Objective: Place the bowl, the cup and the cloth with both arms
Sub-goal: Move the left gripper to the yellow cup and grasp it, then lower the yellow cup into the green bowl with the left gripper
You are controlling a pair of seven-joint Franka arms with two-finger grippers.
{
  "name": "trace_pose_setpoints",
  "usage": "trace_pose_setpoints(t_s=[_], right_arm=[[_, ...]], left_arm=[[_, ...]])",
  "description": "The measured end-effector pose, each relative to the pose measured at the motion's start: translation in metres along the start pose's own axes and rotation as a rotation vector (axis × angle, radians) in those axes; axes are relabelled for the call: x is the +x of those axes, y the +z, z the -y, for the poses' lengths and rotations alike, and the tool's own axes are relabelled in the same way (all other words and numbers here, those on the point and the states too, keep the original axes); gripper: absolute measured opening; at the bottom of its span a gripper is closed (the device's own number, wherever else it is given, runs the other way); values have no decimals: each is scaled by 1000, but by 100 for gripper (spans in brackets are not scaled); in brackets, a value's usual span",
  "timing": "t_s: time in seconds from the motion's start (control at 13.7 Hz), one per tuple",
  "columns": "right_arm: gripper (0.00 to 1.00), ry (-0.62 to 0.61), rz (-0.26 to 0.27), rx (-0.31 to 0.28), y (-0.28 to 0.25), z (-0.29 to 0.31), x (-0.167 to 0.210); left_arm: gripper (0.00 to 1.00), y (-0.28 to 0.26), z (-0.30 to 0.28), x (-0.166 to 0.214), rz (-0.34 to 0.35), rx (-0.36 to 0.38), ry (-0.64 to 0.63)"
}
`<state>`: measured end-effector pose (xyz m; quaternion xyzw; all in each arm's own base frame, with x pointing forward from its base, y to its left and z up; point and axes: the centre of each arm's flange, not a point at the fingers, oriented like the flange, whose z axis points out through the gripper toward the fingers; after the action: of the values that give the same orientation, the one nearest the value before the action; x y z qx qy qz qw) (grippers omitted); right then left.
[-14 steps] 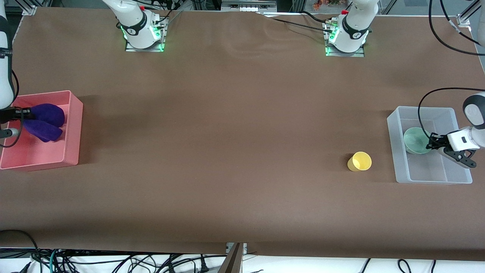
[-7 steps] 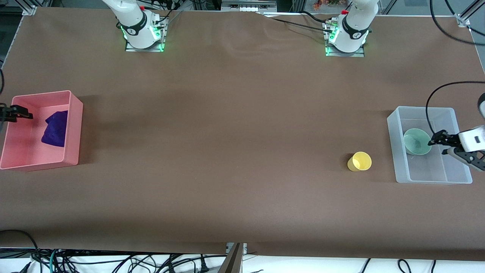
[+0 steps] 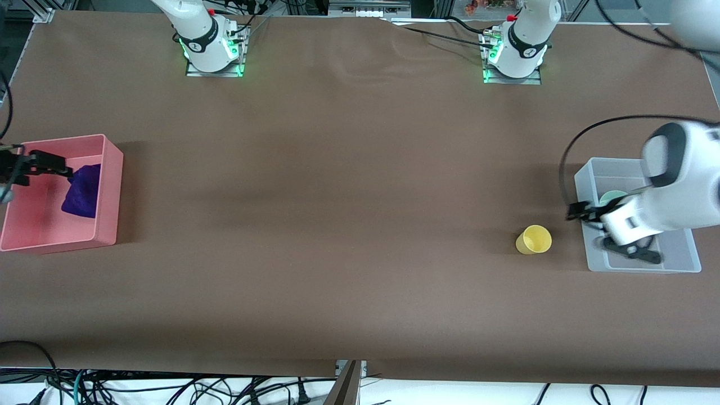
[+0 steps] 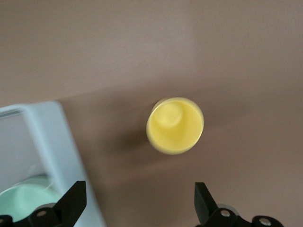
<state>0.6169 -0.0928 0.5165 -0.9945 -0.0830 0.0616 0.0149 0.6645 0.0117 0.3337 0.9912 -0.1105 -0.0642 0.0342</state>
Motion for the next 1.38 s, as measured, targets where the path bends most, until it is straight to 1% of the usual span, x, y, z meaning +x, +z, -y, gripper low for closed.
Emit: trace_pose_setpoints(t_s=[0.15, 0.22, 0.29, 0.36, 0.44, 0.51, 0.73, 0.8, 0.87, 0.95, 1.02, 1.17, 1.38], right_arm=[[100, -21, -5, -6, -15, 41, 2], [100, -47, -11, -18, -22, 61, 2], [100, -71, -20, -32, -29, 77, 2], [100, -87, -29, -43, -35, 88, 1], [100, -95, -41, -51, -42, 92, -2], [100, -94, -56, -57, -50, 92, -6], [100, -73, -98, -76, -76, 85, -22], [100, -66, -97, -83, -78, 81, -25], [100, -47, -91, -84, -77, 78, -25], [100, -6, -85, -80, -75, 78, -26], [100, 42, -79, -73, -73, 79, -26], [100, 94, -71, -47, -70, 83, -26], [100, 109, -64, -38, -69, 82, -27]], left_arm=[[100, 51, -3, 14, -4, -22, -24], [99, 73, 5, 18, -7, -17, -27], [95, 91, 14, 20, -9, -10, -29], [94, 104, 19, 21, -12, -13, -33], [85, 113, 21, 22, -13, -18, -35], [72, 119, 21, 23, -9, -22, -35], [39, 121, 19, 24, -9, -25, -32], [30, 120, 18, 24, -11, -25, -31], [18, 117, 18, 25, -15, -23, -31], [8, 111, 19, 25, -16, -20, -31], [4, 103, 19, 24, -8, -17, -31], [4, 66, 19, 20, 17, -2, -33], [4, -9, 30, -2, 90, 34, -15]])
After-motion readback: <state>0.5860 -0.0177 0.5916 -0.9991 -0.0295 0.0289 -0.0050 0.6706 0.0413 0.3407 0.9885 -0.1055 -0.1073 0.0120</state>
